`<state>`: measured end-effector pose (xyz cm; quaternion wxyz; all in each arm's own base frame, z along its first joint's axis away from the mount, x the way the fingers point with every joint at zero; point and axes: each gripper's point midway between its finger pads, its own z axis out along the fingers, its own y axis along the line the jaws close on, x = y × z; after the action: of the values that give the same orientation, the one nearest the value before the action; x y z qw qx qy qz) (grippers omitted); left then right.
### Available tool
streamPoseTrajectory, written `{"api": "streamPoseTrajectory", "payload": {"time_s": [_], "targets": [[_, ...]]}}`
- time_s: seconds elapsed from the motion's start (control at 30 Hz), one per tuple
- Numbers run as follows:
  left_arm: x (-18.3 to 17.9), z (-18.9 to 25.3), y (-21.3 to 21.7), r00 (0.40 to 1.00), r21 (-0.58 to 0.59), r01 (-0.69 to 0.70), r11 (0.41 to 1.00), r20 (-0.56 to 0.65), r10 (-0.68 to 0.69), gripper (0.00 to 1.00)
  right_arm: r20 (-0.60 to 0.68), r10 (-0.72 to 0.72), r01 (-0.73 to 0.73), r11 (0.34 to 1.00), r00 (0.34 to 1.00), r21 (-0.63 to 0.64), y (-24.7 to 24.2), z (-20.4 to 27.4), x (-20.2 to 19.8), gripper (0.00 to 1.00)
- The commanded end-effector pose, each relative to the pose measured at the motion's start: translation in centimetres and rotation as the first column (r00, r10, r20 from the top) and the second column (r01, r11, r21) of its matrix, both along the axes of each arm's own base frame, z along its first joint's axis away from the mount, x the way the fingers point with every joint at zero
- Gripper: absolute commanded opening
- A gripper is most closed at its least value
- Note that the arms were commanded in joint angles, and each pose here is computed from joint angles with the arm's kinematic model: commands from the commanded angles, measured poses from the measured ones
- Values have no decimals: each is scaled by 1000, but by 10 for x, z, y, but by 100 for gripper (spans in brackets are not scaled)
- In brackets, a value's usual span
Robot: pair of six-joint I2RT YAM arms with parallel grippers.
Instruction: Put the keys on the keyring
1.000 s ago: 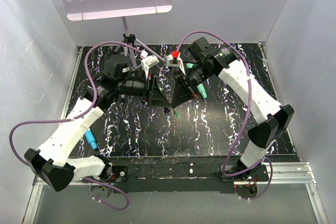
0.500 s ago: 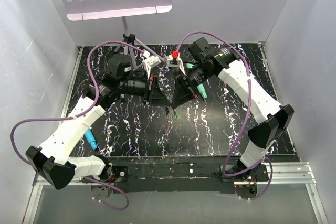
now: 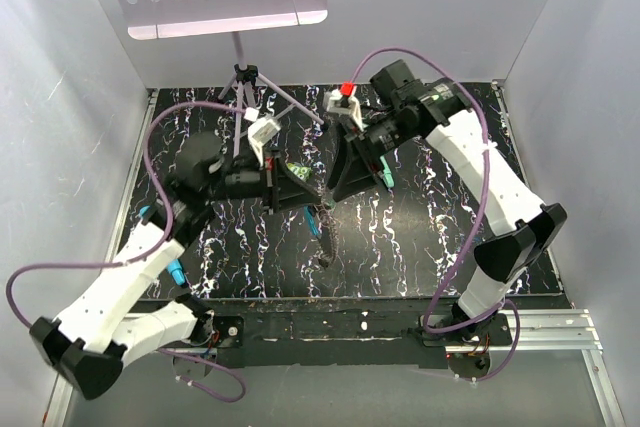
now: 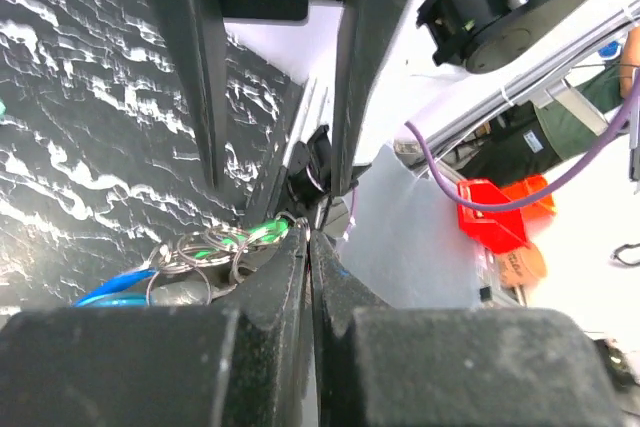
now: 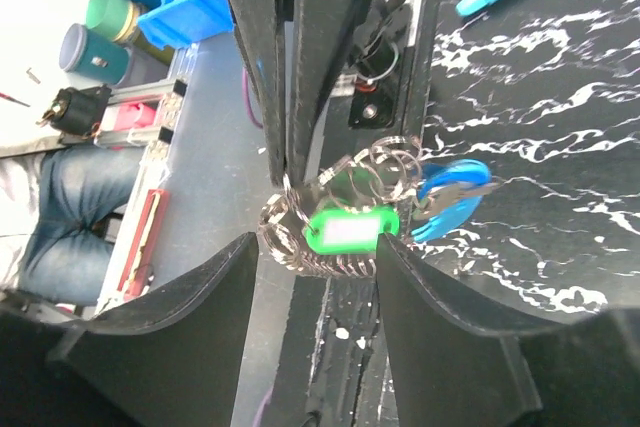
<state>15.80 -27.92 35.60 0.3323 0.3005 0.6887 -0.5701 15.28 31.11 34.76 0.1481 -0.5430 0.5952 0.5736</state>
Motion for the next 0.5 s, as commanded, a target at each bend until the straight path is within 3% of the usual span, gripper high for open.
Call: {"api": "streamPoseTrajectory", "payload": {"time_s": [0.0, 0.17, 0.33, 0.4, 0.47], "targets": [[-11, 75, 8, 956, -382, 3, 924, 273, 110, 0, 88, -28, 13, 987, 996, 162, -21, 60, -9, 59], [-9, 94, 25, 898, -621, 2, 784, 345, 271, 0, 106, -42, 18, 976, 994, 216, -27, 77, -11, 59], [-7, 112, 45, 855, -820, 41, 571, 324, 405, 0, 113, -46, 15, 966, 993, 259, -25, 94, -10, 58], [-4, 116, 45, 862, -852, 50, 521, 301, 409, 0, 111, -52, 20, 963, 993, 267, -22, 100, -7, 56], [-2, 118, 34, 875, -860, 53, 508, 284, 391, 0, 91, -78, 53, 966, 993, 254, -19, 102, -1, 55]]}}
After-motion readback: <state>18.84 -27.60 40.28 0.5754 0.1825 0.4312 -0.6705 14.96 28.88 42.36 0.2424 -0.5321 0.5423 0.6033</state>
